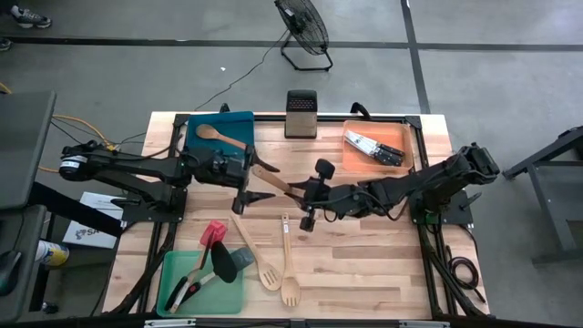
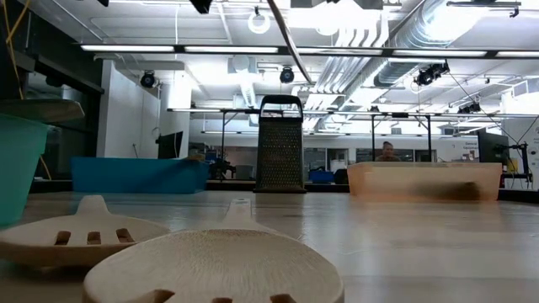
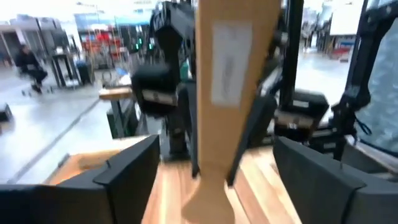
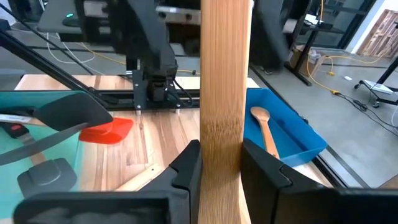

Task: Pick & Place Kitchen Items
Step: Put the brown wooden spoon into the blue bin

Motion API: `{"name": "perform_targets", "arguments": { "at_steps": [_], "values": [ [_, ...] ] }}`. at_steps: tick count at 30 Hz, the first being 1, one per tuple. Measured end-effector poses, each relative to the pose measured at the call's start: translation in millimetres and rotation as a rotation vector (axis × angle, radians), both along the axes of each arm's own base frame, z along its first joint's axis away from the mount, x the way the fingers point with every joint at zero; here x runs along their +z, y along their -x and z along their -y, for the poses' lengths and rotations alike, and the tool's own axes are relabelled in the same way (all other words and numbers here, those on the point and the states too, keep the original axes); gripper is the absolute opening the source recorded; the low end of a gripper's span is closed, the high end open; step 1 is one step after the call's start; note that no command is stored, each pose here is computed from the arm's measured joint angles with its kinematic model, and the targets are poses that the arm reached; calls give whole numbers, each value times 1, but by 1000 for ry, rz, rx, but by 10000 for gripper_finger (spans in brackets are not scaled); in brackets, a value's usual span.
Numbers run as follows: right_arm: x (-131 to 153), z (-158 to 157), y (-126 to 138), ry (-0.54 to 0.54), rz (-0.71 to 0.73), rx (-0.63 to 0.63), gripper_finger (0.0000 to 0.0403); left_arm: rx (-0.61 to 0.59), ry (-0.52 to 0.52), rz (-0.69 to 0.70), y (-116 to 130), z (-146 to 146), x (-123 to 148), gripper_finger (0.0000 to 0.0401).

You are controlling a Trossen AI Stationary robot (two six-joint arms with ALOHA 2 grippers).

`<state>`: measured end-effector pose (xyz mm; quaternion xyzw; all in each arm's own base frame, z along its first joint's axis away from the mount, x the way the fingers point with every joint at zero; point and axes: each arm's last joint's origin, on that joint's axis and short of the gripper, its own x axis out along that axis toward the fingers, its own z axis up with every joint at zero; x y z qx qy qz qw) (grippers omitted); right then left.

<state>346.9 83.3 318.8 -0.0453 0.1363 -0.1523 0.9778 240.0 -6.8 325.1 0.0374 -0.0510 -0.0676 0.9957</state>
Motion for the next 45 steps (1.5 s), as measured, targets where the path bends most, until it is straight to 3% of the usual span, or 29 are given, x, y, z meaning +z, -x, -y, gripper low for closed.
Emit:
{"name": "perform_targets", "arguments": {
  "at_steps": [13,23,45],
  "values": [
    [-1,0,0,2,-10,1,76,11,-37,149,11,0,19,325],
    [-1,0,0,0,-11,8,76,-78,-28,209,19,2,28,323],
    [-1,0,0,-11,-10,14,76,-89,-22,285,22,2,35,183]
  ]
}}
